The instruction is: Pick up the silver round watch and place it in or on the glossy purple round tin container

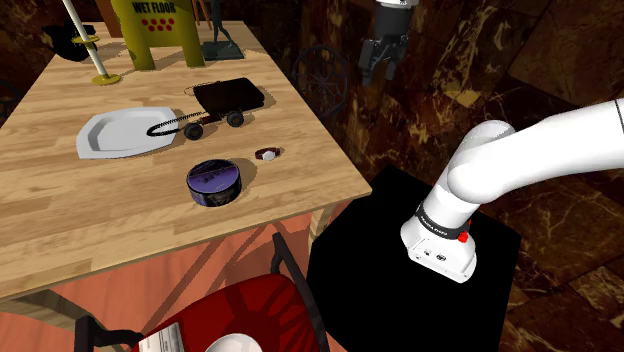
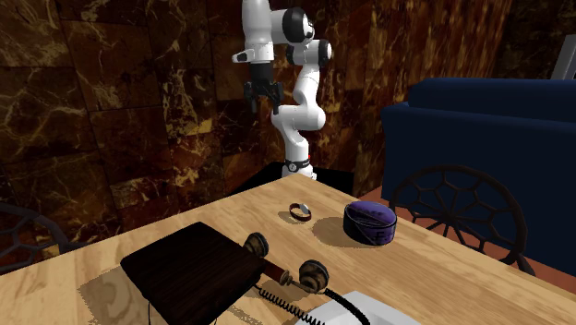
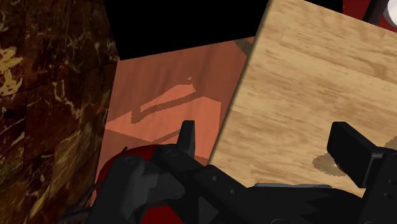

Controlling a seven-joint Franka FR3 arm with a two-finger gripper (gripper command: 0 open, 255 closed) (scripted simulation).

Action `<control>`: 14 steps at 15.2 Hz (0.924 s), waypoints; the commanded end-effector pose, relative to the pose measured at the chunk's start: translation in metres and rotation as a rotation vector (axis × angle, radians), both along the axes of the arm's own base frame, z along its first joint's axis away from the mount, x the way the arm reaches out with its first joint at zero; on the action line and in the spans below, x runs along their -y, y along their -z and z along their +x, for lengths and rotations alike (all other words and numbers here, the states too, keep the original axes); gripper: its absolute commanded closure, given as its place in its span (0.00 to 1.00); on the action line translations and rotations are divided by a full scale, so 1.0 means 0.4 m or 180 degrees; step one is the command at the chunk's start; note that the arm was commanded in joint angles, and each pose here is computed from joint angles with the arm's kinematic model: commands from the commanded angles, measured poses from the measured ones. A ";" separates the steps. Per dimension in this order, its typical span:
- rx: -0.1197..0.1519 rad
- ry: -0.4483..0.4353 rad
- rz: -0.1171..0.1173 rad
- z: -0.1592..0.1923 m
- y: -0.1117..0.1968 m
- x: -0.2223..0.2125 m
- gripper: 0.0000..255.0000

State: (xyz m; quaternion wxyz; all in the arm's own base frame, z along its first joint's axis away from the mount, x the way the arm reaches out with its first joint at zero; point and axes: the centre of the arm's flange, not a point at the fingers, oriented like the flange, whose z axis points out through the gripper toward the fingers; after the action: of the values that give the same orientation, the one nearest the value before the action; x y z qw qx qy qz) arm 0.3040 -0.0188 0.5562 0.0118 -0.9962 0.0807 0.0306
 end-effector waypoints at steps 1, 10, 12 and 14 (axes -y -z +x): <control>0.0000 0.0000 0.0000 0.000 0.000 0.000 0.00; -0.0011 0.0076 0.0250 0.177 0.163 -0.146 0.00; -0.0013 0.0093 0.0306 0.216 0.198 -0.179 0.00; -0.0015 0.0110 0.0362 0.256 0.233 -0.213 0.00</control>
State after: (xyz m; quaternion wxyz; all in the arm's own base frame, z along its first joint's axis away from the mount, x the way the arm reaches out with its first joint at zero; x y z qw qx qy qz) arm 0.3988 0.0575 0.4702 0.0638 -0.9928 0.0944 0.0375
